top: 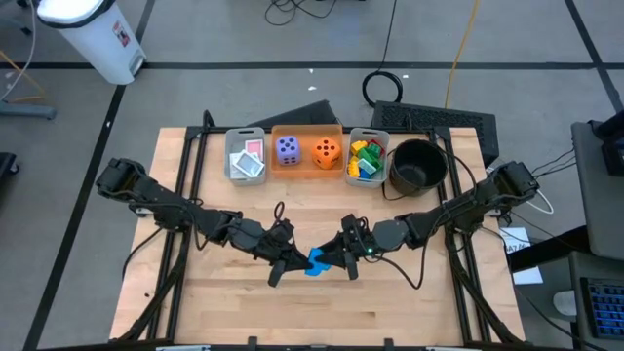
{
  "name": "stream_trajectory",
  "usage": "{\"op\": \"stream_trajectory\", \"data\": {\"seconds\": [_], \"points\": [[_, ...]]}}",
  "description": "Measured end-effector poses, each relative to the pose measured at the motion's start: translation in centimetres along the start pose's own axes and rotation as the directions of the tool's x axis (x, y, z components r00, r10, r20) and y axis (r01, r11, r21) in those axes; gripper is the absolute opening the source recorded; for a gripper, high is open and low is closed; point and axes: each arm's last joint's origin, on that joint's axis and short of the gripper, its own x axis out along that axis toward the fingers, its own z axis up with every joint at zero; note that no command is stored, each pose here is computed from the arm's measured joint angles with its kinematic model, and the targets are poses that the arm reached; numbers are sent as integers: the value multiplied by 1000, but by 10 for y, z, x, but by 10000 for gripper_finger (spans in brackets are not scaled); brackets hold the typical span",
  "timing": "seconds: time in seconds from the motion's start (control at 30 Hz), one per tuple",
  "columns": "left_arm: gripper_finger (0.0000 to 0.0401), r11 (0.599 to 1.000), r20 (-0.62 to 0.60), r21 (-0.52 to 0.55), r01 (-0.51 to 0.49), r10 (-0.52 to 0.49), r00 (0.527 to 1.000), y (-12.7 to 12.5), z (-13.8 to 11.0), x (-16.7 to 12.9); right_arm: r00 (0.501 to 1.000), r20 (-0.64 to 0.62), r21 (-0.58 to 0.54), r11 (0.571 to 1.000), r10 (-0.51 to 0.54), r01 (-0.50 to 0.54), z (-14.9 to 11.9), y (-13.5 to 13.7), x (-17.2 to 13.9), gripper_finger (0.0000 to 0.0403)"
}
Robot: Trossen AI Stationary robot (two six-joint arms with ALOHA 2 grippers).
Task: Pick & Place Toys
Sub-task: Put the blue game piece into the right gray bin
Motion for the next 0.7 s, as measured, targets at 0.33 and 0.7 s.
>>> {"op": "stream_trajectory", "data": {"seconds": [0.33,0.7], "points": [[31,999,-17,-22,32,-32,999,4,5,0,1000,3,-1,1000,7,-7,1,0,0,126],[150,978,-53,-83,191,-196,979,18,33,-7,998,55,-14,1000,24,-23,11,-3,1,125]]}}
